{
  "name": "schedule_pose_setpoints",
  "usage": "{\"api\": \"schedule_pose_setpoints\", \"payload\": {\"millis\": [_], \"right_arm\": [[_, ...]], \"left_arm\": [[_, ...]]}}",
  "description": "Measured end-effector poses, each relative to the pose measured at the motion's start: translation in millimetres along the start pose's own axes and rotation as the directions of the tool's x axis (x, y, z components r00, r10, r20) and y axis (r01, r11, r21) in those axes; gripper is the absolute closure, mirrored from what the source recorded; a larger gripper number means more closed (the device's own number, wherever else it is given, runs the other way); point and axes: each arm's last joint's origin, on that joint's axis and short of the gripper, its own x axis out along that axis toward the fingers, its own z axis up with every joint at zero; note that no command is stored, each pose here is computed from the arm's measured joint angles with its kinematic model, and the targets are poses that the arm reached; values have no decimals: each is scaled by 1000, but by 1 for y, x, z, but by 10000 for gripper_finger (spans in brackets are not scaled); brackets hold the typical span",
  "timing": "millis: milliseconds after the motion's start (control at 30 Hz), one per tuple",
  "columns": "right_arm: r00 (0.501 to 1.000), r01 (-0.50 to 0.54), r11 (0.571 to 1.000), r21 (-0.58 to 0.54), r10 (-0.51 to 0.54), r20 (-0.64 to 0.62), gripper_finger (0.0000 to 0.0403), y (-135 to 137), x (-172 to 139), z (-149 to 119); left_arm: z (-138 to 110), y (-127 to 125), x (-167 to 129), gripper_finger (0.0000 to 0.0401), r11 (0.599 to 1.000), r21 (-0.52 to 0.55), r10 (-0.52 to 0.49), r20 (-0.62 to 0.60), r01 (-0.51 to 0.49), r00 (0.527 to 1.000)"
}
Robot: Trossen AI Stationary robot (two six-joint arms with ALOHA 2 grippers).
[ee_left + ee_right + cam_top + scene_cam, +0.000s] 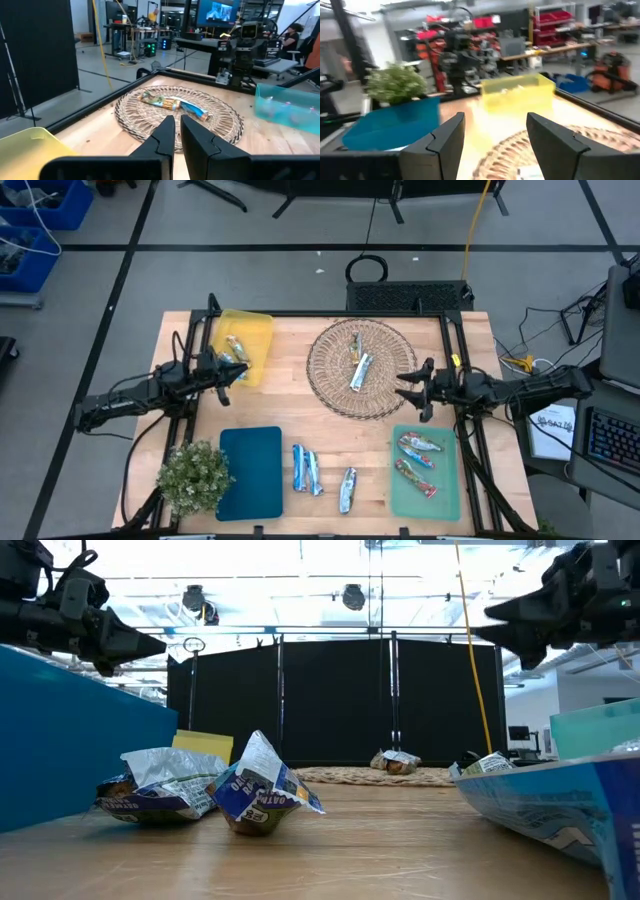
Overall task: Pick and place Granola Bars by type
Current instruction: Put the yellow granola bar into the yellow bin
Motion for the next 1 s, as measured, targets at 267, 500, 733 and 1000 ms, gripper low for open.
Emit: {"api": "schedule_pose_setpoints", "payload": {"millis": [267, 500, 733, 1000], "right_arm": [[973, 155, 986, -68, -164, -162, 200, -4, 15, -2], [919, 265, 959, -103, -283, -273, 200, -11, 38, 18], [835, 427, 898, -108, -437, -333, 200, -33, 56, 29], [760, 538, 843, 26, -471, -447, 200, -77, 68, 17]], "left_arm": [[0, -1, 0, 366, 1000, 0, -13, -4, 13, 1000], [0, -1, 0, 366, 1000, -8, -14, 6, 14, 1000], [0, -1, 0, 366, 1000, -4, -15, 11, 15, 1000], [1, -1, 0, 366, 1000, -4, -15, 15, 15, 1000]]}}
